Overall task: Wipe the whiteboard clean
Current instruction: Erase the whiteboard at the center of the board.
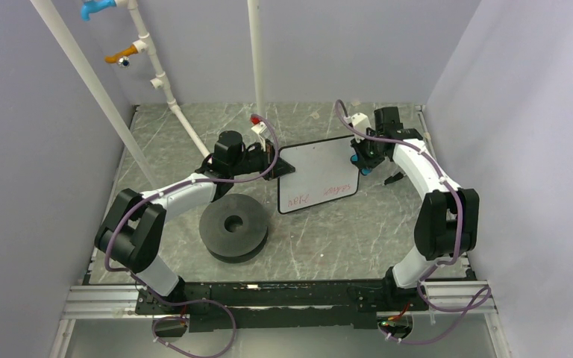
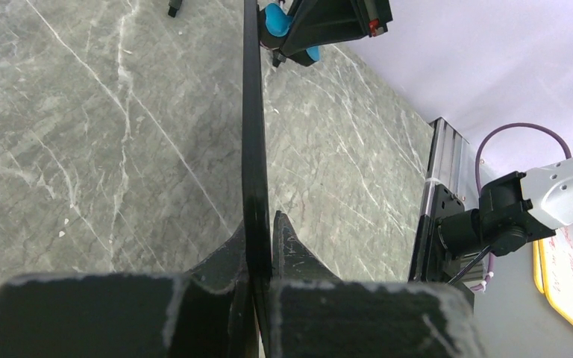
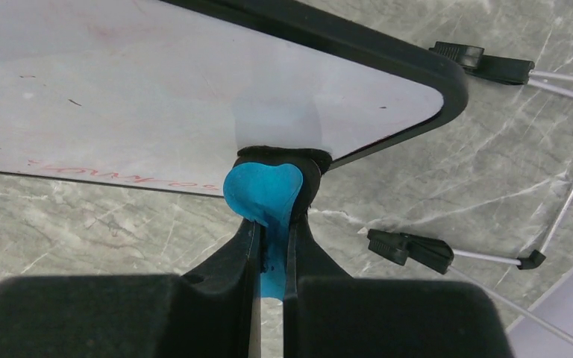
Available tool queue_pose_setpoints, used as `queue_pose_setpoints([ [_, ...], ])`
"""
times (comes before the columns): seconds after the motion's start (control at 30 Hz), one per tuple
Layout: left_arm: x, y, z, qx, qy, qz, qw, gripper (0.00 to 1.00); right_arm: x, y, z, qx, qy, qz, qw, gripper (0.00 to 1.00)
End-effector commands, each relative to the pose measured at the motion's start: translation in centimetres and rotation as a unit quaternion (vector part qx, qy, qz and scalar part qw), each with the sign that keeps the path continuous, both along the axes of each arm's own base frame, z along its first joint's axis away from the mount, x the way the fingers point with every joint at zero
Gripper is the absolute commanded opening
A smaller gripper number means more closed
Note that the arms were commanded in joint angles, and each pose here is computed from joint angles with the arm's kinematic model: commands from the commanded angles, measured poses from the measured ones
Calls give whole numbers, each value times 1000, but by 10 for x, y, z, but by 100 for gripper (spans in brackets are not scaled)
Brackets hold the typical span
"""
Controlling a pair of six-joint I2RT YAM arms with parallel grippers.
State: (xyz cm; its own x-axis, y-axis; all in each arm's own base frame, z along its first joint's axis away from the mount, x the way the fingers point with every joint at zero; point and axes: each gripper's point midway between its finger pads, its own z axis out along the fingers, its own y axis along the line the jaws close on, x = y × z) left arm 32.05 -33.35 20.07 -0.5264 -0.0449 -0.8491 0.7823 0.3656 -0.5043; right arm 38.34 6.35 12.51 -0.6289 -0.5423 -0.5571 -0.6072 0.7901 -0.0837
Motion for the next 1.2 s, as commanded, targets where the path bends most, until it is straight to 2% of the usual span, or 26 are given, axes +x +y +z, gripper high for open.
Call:
queue_pose_setpoints([
  [0.0,-40,-14,59,-62,-71,-98,991,0,9,-5,-7,-7,-19,-11,1000,0],
  [0.13,-41,-14,59,-63,-71,-100,991,0,-21,-1,-31,1,16,8,1000,0],
  [0.23,-41,-14,60,-64,-72,-100,990,0,-29,-4,-41,-4,26,0,1000,0],
  [0.37,-41,-15,61,-64,-72,-100,990,0,-14,-2,-29,4,5,-11,1000,0],
  [0.63,-42,-14,61,-68,-70,-99,990,0,19,11,35,55,-90,-27,994,0],
  [0.83,-43,-13,62,-73,-70,-96,990,0,0,5,6,38,-62,-19,997,0],
  [0.97,-42,-11,64,-78,-69,-90,990,0,-27,14,-9,52,-35,28,998,0],
  [1.03,-41,-10,66,-85,-68,-83,991,0,-44,33,-7,88,-23,74,993,0],
  [1.17,-36,-7,71,-106,-58,-62,991,0,-57,64,10,124,-50,134,982,0],
])
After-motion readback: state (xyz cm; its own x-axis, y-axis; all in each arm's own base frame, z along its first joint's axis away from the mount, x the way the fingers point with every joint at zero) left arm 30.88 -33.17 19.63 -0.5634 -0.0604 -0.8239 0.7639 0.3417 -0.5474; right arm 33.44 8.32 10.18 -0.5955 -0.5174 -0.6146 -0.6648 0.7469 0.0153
